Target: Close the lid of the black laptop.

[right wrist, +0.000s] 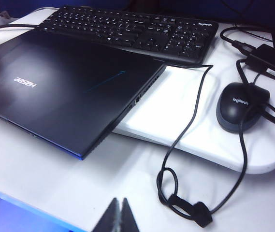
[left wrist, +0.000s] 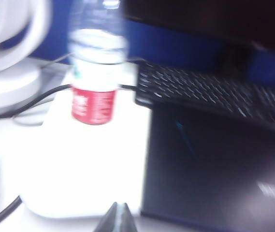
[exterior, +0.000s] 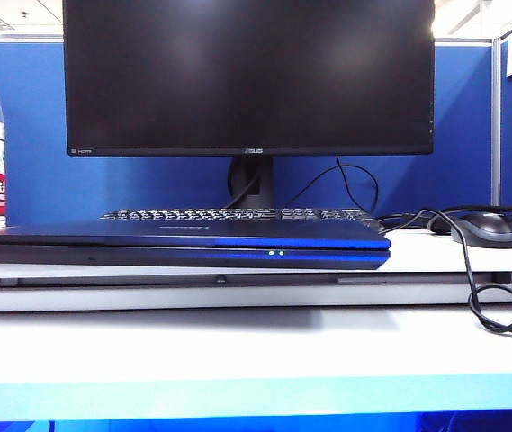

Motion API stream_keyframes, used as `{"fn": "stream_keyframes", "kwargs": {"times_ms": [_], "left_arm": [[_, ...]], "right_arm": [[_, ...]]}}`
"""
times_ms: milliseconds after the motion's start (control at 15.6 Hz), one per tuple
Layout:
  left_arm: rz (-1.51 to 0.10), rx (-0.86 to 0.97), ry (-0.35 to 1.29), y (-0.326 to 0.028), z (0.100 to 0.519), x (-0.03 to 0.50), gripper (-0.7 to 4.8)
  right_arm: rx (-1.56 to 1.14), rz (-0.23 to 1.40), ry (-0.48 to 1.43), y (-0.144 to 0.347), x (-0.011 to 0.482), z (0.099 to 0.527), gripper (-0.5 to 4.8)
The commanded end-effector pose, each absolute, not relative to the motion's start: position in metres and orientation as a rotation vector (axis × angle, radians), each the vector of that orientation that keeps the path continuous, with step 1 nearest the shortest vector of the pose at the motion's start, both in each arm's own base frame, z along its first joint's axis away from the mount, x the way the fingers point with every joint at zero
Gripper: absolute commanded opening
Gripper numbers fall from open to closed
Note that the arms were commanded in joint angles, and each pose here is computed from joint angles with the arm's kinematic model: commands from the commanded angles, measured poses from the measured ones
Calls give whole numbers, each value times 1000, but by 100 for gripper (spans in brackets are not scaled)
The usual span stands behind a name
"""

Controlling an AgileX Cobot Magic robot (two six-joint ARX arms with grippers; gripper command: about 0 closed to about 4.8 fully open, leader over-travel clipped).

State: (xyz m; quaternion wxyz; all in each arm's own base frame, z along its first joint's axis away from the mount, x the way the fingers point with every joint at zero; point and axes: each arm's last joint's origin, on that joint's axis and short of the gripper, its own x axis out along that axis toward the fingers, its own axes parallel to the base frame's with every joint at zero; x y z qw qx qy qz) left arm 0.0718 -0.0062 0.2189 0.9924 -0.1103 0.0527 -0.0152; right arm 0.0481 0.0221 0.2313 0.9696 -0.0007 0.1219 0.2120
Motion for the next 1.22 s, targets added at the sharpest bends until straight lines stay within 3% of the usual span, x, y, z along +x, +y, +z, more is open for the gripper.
{"fn": "stream_keyframes", "kwargs": {"times_ms": [64,641,1219], "left_arm": [[-11,-245,-55,-2,219,80,-3],[47,-267,-32,2,168,97,-3],[60,-225,4,2,164,97,-3]], "right_arm": [[6,429,230,22,48,233,-6],[6,429,230,22,48,233,-5],[6,430,230,22,48,233,-5]]}}
